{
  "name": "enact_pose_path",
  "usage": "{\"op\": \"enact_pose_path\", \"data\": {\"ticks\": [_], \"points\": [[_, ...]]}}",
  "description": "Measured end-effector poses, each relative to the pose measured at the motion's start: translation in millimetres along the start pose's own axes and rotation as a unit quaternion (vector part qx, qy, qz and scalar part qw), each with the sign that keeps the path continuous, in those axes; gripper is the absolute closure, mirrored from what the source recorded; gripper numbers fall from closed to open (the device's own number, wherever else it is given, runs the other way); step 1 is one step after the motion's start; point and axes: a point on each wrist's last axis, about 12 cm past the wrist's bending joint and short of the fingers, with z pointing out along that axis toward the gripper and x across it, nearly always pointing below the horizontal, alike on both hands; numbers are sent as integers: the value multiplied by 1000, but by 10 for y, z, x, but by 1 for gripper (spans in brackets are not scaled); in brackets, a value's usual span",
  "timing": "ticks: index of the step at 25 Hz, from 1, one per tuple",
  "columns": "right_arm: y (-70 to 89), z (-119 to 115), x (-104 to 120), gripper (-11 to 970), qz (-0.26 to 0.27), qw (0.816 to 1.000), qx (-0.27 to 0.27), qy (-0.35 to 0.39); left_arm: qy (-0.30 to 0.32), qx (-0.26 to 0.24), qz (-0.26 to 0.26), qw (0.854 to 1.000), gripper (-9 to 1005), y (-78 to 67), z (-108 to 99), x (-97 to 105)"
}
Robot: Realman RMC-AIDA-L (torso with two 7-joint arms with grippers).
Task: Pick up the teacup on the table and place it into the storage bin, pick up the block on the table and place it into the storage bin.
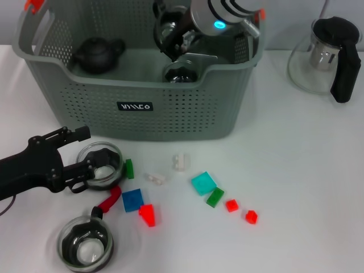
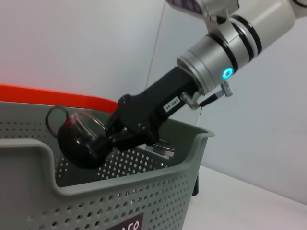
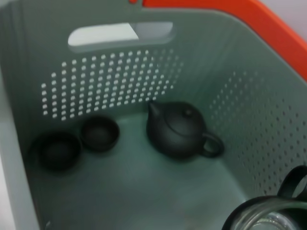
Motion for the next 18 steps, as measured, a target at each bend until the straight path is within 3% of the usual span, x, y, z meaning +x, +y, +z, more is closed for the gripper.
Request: {"op": "enact_pose_path", "data": {"ticks": [18], "points": [[-84,83,255,909,74,997,17,9,1,-1,2,1000,220,15,20,-11]]}}
